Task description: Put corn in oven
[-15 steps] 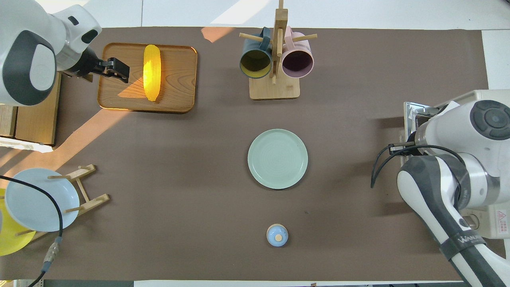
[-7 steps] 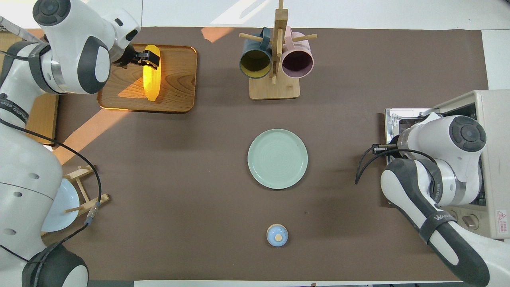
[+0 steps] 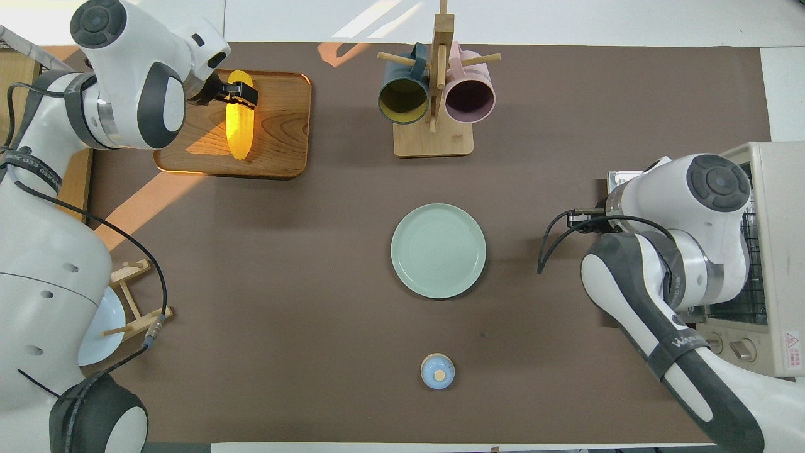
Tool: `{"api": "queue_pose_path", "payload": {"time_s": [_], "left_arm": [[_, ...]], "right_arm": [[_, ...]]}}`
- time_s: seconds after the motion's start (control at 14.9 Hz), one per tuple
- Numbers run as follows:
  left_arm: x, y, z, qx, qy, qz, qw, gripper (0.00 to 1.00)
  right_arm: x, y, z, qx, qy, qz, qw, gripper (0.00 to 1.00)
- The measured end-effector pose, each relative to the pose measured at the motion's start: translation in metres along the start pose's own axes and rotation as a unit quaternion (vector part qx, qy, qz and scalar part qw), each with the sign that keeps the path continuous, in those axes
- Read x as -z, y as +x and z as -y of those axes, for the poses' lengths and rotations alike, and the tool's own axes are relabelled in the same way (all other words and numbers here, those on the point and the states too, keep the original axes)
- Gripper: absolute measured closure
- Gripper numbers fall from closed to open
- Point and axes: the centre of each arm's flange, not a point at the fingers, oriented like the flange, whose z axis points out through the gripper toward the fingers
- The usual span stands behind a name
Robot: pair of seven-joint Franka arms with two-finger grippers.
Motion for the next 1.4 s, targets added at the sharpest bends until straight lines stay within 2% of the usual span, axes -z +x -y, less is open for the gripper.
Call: {"api": "queue_pose_path", "payload": {"time_s": [0.13, 0.2, 0.33, 0.47, 0.54, 0.74, 0.87, 1.14, 1.2, 1.27, 1.4], "left_arm": [[-0.008, 0.000, 0.000, -0.002, 0.000, 0.001, 1.000, 0.00], [-0.008, 0.000, 0.000, -0.003, 0.000, 0.001, 1.000, 0.00], [-0.009, 0.000, 0.000, -0.007, 0.000, 0.002, 1.000, 0.00], [-0.009, -0.001, -0.001, -0.010, -0.001, 0.002, 1.000, 0.03], [-0.010, -0.001, -0.002, -0.011, -0.001, 0.002, 1.000, 0.09], [-0.009, 0.000, -0.007, -0.016, -0.002, -0.002, 1.000, 0.43], [-0.009, 0.001, -0.007, -0.016, -0.001, -0.003, 1.000, 0.44], [-0.007, 0.001, -0.006, -0.016, -0.001, -0.001, 1.000, 0.44], [-0.003, 0.000, -0.006, -0.016, -0.002, 0.003, 1.000, 0.44], [0.006, -0.001, -0.007, -0.016, -0.002, 0.012, 1.000, 0.44], [0.039, -0.003, -0.012, -0.013, -0.013, 0.021, 1.000, 0.44]], "right_arm": [[0.033, 0.009, 0.001, 0.000, -0.003, 0.023, 1.000, 0.99], [0.051, 0.011, 0.001, -0.001, -0.005, 0.035, 0.999, 0.94], [0.086, 0.010, -0.001, -0.003, -0.009, 0.057, 0.998, 0.91], [0.116, 0.000, -0.003, -0.003, -0.010, 0.065, 0.998, 0.70], [0.130, -0.007, -0.005, -0.004, -0.010, 0.068, 0.998, 0.67], [0.163, -0.027, -0.013, -0.007, -0.009, 0.066, 0.998, 0.65], [0.177, -0.033, -0.018, -0.010, -0.006, 0.055, 0.998, 0.61], [0.182, -0.035, -0.019, -0.011, -0.005, 0.051, 0.999, 0.26], [0.182, -0.035, -0.019, -0.011, -0.005, 0.051, 0.999, 0.11], [0.182, -0.035, -0.019, -0.011, -0.005, 0.051, 0.999, 0.01], [0.182, -0.035, -0.019, -0.011, -0.005, 0.051, 0.999, 0.00]]}}
